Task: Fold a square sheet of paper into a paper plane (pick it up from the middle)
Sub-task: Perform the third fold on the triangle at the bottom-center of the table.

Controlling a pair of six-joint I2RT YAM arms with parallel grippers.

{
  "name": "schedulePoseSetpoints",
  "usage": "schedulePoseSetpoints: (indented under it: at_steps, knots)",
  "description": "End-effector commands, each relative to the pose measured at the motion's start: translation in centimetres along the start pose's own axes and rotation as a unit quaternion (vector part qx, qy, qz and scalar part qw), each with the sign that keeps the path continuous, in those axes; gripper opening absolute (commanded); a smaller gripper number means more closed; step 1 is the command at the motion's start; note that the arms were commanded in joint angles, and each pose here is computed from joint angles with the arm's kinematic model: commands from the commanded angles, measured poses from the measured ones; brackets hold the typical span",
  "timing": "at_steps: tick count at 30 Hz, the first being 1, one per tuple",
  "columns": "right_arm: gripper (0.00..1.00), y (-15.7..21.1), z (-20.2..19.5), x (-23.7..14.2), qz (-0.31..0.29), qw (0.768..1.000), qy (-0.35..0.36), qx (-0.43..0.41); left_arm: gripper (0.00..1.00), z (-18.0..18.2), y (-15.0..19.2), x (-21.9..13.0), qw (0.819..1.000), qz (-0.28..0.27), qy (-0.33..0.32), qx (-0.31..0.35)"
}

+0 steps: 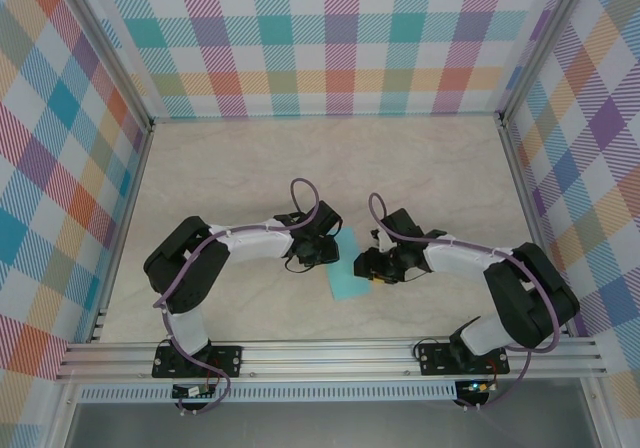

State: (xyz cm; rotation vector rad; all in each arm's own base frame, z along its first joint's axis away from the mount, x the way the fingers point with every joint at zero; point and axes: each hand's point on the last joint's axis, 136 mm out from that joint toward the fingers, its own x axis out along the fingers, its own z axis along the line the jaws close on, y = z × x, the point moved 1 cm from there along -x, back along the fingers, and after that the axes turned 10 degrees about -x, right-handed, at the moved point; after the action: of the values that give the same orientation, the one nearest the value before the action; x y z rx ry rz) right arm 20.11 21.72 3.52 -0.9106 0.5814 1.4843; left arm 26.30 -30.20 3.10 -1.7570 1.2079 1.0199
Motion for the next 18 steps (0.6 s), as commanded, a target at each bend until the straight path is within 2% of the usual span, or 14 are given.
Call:
schedulePoseSetpoints:
  at_steps: [1, 7, 13, 18]
  knots:
    - [0.49, -0.5, -0.6, -0.3, -0.005, 1.0, 0.019, 0.0, 0.27, 1.2, 0.6, 0.6, 0.999, 0.012, -0.031, 0.018]
    - [0.5, -0.5, 0.3, 0.2, 0.002, 1.0, -0.019, -0.004, 0.27, 1.2, 0.8, 0.7, 0.999, 0.016, -0.03, 0.02]
    - [0.42, -0.2, 1.9, 0.0, 0.009, 0.997, -0.071, -0.014, 0.27, 1.2, 0.9, 0.6, 0.999, 0.017, -0.027, 0.022]
    - [0.43, -0.3, 1.9, -0.3, -0.001, 0.998, -0.07, -0.012, 0.27, 0.9, 0.8, 0.4, 0.999, 0.016, -0.023, 0.024]
